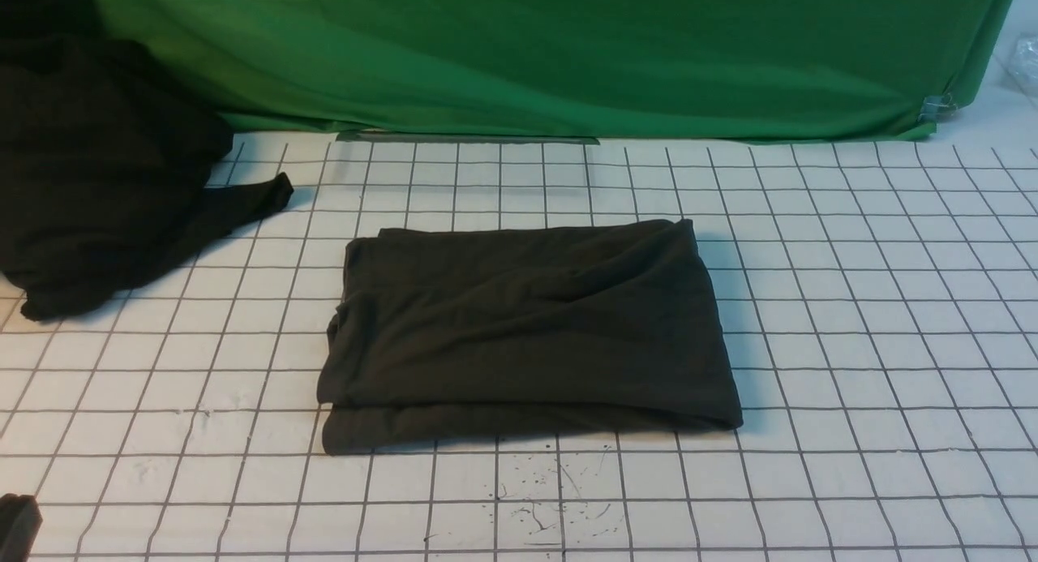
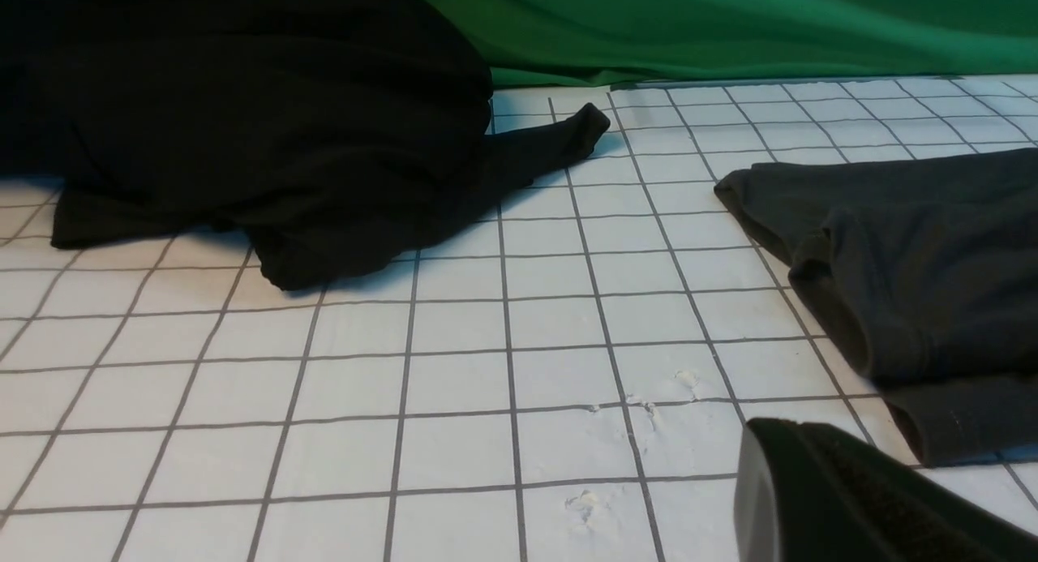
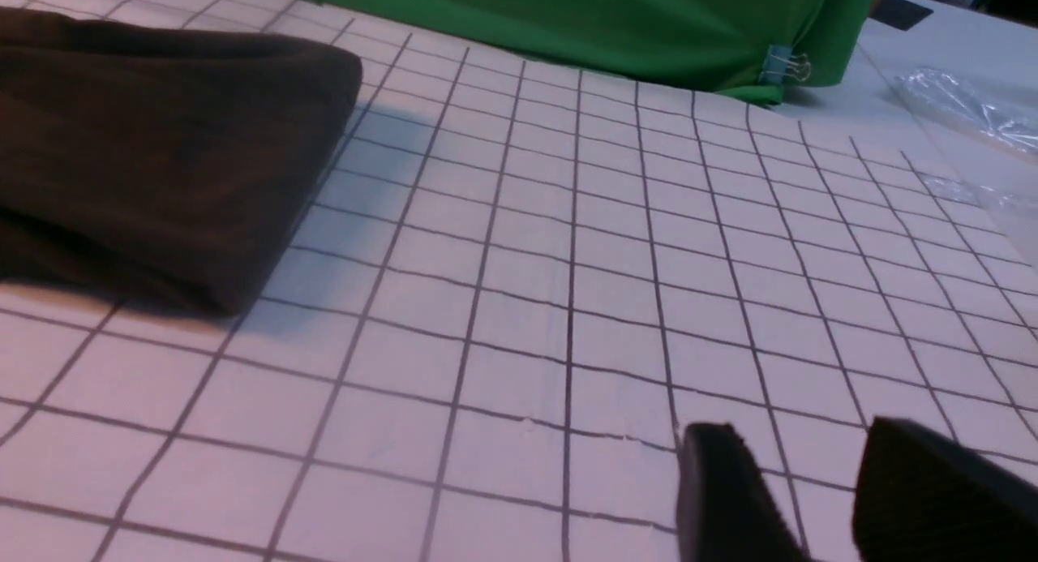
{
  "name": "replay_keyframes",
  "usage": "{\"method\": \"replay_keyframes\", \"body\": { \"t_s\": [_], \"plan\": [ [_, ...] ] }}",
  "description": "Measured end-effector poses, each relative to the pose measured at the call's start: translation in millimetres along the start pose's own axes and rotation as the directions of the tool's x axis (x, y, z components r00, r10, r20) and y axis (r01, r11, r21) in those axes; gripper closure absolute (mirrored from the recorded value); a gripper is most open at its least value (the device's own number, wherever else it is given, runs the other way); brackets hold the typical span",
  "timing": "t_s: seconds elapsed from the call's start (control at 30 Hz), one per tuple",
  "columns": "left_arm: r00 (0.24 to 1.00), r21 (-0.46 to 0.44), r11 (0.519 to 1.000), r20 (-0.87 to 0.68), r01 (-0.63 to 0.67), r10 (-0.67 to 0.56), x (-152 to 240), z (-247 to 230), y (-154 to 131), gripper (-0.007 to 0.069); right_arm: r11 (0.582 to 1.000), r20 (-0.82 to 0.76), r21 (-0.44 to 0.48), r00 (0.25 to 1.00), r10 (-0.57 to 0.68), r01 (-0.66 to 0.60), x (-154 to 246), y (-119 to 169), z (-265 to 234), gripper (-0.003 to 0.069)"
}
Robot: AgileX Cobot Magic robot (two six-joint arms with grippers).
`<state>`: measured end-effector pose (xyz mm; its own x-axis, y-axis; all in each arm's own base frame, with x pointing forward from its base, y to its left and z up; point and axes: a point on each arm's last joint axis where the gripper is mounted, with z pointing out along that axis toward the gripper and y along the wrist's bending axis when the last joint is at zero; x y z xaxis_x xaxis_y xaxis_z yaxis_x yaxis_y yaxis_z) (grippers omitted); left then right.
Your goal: Fold a long-sleeved shirt over a white checkered tablecloth.
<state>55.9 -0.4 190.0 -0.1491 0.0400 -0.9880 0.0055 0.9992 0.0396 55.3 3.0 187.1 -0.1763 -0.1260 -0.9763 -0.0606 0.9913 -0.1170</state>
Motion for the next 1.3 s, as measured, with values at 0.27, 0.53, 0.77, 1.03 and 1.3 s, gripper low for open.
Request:
{"method": "replay_keyframes", "body": {
  "t_s": [0.27, 0.53, 0.77, 1.03, 1.3],
  "plan": [
    [1.0, 0.0, 1.0, 0.0, 0.0, 0.0, 0.0, 0.0, 0.0, 0.0622, 1.0, 0.002, 0.01, 1.0, 0.008, -0.008, -0.2, -0.6, 0.0, 0.042],
    [1.0, 0.0, 1.0, 0.0, -0.001, 0.001, 0.0, 0.0, 0.0, 0.062, 1.0, 0.002, 0.01, 1.0, 0.008, -0.008, -0.2, -0.6, 0.0, 0.0418],
    [1.0, 0.0, 1.0, 0.0, -0.003, 0.003, 0.0, 0.0, 0.0, 0.0607, 1.0, 0.004, 0.012, 1.0, 0.008, -0.008, -0.4, -0.7, 0.0, 0.0418],
    [1.0, 0.0, 1.0, 0.0, -0.003, 0.003, 0.0, 0.0, 0.0, 0.0607, 1.0, 0.005, 0.012, 1.0, 0.008, -0.008, -0.5, -0.7, 0.0, 0.0418],
    [1.0, 0.0, 1.0, 0.0, -0.003, 0.003, 0.0, 0.0, 0.0, 0.0607, 1.0, 0.005, 0.012, 1.0, 0.008, -0.008, -0.5, -0.7, 0.0, 0.0418]
  ]
}}
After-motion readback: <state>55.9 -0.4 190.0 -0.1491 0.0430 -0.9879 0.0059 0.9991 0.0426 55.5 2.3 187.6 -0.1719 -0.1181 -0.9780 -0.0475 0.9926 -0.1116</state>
